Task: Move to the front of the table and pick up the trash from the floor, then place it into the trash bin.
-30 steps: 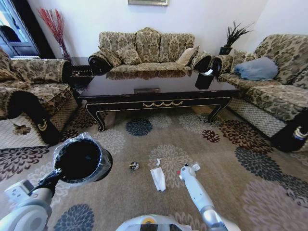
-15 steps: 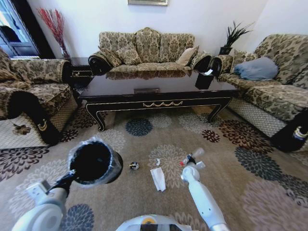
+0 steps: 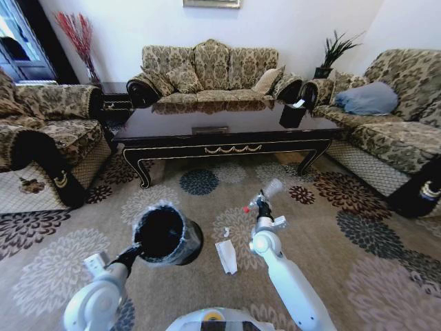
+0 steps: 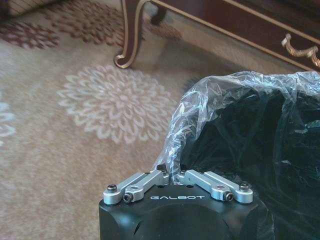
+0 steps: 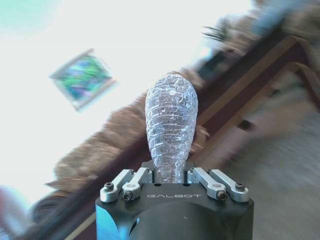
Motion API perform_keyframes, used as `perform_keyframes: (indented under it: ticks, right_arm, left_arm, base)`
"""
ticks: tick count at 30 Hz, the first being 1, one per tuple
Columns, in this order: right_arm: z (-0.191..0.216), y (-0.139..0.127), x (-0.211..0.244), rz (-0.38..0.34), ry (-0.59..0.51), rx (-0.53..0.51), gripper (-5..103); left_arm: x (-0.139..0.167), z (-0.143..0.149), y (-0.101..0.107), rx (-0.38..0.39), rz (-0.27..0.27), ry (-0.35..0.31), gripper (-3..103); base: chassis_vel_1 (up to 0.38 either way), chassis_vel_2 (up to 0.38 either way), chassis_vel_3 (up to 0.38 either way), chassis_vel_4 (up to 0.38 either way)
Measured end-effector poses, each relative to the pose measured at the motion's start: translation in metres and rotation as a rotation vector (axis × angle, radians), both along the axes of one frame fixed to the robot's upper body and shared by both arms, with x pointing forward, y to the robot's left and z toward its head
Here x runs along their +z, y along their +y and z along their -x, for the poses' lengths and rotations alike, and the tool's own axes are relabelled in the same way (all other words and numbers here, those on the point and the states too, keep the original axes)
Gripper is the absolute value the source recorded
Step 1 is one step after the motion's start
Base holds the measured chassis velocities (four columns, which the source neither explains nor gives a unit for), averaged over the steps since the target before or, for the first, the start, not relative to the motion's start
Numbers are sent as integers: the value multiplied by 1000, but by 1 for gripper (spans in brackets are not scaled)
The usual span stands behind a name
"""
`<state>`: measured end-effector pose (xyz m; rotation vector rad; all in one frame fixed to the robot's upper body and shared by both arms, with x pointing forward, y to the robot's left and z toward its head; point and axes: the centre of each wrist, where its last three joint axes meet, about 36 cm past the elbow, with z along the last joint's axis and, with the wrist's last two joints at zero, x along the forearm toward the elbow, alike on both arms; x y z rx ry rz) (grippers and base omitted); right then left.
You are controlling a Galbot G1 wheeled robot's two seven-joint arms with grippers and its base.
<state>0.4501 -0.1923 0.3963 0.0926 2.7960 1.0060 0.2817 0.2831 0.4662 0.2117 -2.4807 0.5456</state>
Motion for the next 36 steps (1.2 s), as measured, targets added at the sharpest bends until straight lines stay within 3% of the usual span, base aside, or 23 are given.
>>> perform_keyframes:
  ticks: [6, 8, 11, 14, 20, 29, 36]
  right_arm:
    - [-15, -12, 19, 126, -163, 115, 25]
    - [-15, -12, 21, 134, -174, 125, 25]
    - [-20, -5, 41, 213, -257, 219, 25]
    - [-21, 0, 50, 235, -284, 260, 25]
    - [-44, 15, 87, 352, -435, 424, 25]
    - [-51, 45, 77, 416, -488, 580, 25]
    - [-47, 77, 42, 424, -433, 589, 25]
  left_arm:
    - [-15, -22, 1, -60, 31, 34, 2]
    - [-16, -24, 0, -63, 34, 38, 2]
    - [-28, -41, -4, -82, 69, 62, 2]
    - [-31, -46, -7, -93, 84, 70, 2]
    - [-38, -71, -18, -123, 134, 82, 2]
    - [-38, -122, -32, -110, 219, 49, 2]
    - [-39, -146, -44, -98, 258, 43, 2]
  base:
    - [0, 0, 0, 0]
    - [0, 0, 0, 0]
    - [0, 0, 0, 0]
    - [0, 0, 0, 0]
    - [0, 0, 0, 0]
    - [0, 0, 0, 0]
    - [0, 0, 0, 0]
